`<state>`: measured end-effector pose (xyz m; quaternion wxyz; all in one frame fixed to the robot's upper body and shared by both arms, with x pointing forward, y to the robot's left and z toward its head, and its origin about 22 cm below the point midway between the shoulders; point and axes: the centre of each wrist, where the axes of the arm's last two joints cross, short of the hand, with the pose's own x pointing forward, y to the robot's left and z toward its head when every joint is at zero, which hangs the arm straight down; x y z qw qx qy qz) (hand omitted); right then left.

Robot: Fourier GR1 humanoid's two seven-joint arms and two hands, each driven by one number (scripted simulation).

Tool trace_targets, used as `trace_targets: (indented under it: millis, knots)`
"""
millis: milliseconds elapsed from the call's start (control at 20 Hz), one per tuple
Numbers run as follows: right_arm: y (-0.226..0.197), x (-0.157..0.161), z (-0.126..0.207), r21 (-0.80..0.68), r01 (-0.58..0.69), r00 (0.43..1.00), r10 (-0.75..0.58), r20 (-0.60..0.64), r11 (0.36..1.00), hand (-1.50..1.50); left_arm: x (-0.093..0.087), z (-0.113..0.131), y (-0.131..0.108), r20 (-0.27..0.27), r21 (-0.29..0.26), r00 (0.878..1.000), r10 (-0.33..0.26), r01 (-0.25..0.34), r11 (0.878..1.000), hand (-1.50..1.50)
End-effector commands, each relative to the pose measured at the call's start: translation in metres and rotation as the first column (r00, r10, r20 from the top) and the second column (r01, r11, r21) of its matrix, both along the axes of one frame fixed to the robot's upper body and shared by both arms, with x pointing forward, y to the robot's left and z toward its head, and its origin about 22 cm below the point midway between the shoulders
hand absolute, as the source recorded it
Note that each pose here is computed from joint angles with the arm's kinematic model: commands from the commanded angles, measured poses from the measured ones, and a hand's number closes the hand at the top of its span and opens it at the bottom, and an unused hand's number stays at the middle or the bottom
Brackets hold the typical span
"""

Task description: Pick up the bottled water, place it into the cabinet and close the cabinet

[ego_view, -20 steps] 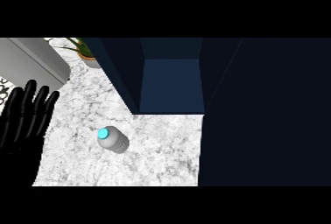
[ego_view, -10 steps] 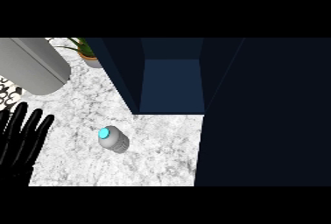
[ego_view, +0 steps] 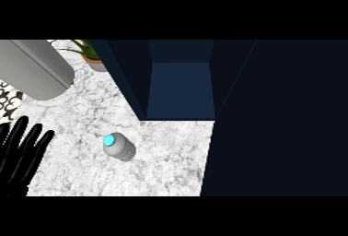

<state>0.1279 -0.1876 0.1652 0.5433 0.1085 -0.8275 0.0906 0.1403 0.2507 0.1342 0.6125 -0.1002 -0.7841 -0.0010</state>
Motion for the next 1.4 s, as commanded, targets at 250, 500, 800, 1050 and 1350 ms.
trace_targets:
  millis: [250,500,800,1050,1350]
  knots:
    - [0.006,-0.018,0.019,-0.007,0.018,0.999,-0.018,0.032,1.0,-1.5,0.012,-0.029,0.01,-0.059,0.098,0.998,-0.017,0.023,0.995,-1.5]
    - [0.011,-0.008,0.022,-0.02,0.046,0.998,-0.045,0.038,0.999,-1.5,0.025,-0.042,0.001,-0.083,0.098,0.996,0.02,-0.012,0.995,-1.5]
    - [0.011,-0.014,0.023,-0.025,0.014,0.999,-0.013,0.04,1.0,-1.5,0.044,-0.077,0.004,-0.108,0.112,0.992,0.065,-0.053,0.992,-1.5]
    - [0.015,-0.019,0.014,-0.039,0.018,1.0,-0.017,0.024,0.999,-1.5,0.045,-0.098,0.019,-0.188,0.115,0.979,0.073,-0.052,0.992,-1.5]
    - [0.018,-0.028,0.026,0.0,0.017,1.0,-0.017,0.024,1.0,-1.5,0.055,-0.152,0.039,-0.249,0.127,0.967,0.055,-0.023,0.992,-1.5]
